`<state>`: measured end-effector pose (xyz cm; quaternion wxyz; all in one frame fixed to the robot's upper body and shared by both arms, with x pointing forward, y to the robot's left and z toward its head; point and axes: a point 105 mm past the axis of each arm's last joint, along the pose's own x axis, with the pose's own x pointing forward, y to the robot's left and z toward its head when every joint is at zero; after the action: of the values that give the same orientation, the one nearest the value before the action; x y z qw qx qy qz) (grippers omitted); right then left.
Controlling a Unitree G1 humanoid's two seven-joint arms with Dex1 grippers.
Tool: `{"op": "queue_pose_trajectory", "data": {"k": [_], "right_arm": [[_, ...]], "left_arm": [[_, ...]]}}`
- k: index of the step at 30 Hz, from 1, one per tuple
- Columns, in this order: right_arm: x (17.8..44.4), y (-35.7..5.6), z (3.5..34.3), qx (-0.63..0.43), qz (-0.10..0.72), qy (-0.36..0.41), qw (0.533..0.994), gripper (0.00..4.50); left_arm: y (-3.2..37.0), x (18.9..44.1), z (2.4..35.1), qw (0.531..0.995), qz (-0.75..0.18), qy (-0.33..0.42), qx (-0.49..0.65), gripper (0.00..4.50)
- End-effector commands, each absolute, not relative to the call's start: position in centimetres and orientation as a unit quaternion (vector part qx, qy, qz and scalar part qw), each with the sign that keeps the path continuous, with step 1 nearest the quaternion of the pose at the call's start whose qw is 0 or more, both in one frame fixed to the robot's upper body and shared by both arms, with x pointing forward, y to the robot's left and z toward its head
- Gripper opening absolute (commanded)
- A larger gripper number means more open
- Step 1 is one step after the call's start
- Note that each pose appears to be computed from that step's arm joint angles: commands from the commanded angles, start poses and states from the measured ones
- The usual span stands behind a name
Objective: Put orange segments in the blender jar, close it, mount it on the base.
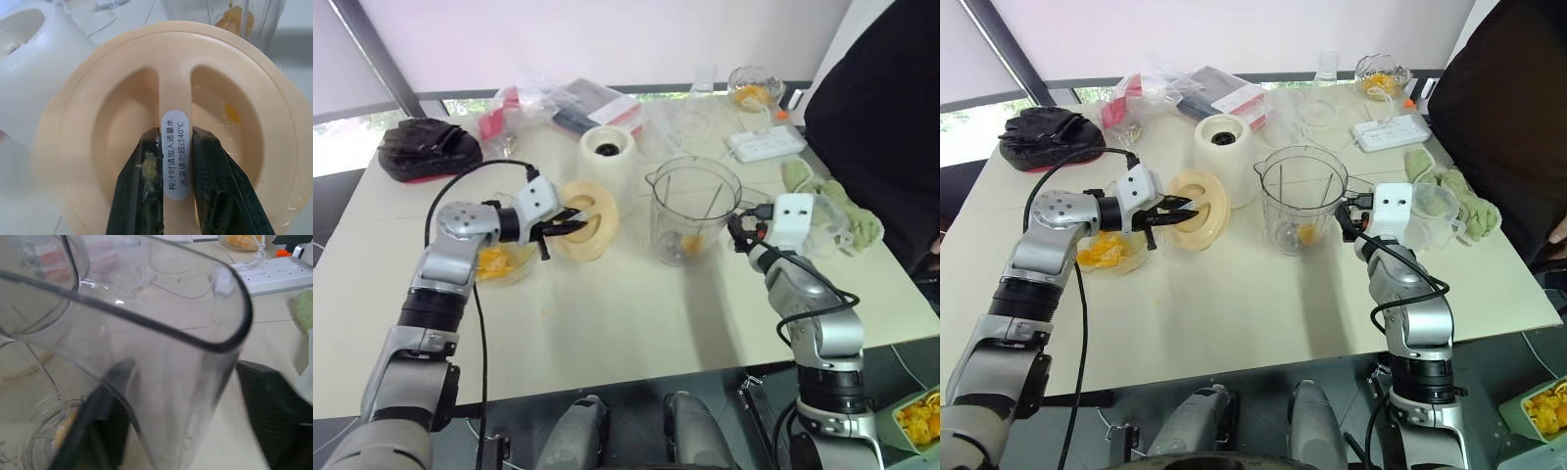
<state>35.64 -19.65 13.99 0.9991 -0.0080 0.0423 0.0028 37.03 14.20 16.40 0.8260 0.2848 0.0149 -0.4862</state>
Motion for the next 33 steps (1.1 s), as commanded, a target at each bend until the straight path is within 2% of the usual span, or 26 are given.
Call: {"op": "queue_pose_trajectory", "data": {"k": [1, 4, 8, 11, 12, 17, 20, 23, 28, 33], "right_arm": [[35.9, -19.0, 15.5, -0.005, 0.012, 0.013, 1.000, 3.07], [36.0, -18.7, 15.6, -0.003, 0.016, 0.011, 1.000, 3.07], [36.3, -18.4, 15.5, 0.002, 0.013, 0.006, 1.000, 3.07], [36.4, -18.3, 15.4, 0.006, 0.011, 0.002, 1.000, 2.21], [36.5, -18.2, 15.2, 0.006, 0.010, 0.006, 1.000, 1.70], [36.6, -17.9, 15.0, 0.005, 0.013, 0.003, 1.000, 1.70], [36.6, -17.8, 15.0, 0.006, 0.013, -0.001, 1.000, 1.70], [36.6, -17.6, 14.8, 0.001, 0.013, -0.003, 1.000, 1.70], [36.6, -17.4, 14.7, 0.001, 0.013, -0.005, 1.000, 1.70], [36.2, -17.2, 14.7, 0.000, 0.011, -0.010, 1.000, 1.70]], "left_arm": [[14.4, 37.4, 19.4, 0.826, -0.478, -0.026, 0.298, 0.24], [14.5, 37.9, 21.0, 0.818, -0.486, -0.035, 0.306, 0.24], [14.2, 38.7, 25.2, 0.785, -0.517, -0.052, 0.336, 0.24], [13.9, 39.1, 27.5, 0.764, -0.535, -0.057, 0.356, 0.24], [13.5, 39.1, 28.7, 0.756, -0.544, -0.061, 0.360, 0.24], [11.2, 38.9, 33.2, 0.722, -0.582, -0.086, 0.365, 0.24], [9.6, 38.4, 34.3, 0.700, -0.608, -0.089, 0.364, 0.24], [6.3, 37.5, 34.9, 0.660, -0.658, -0.078, 0.354, 0.24], [3.5, 37.5, 33.8, 0.635, -0.678, -0.053, 0.366, 0.24], [0.3, 37.5, 31.1, 0.612, -0.694, -0.021, 0.379, 0.24]]}}
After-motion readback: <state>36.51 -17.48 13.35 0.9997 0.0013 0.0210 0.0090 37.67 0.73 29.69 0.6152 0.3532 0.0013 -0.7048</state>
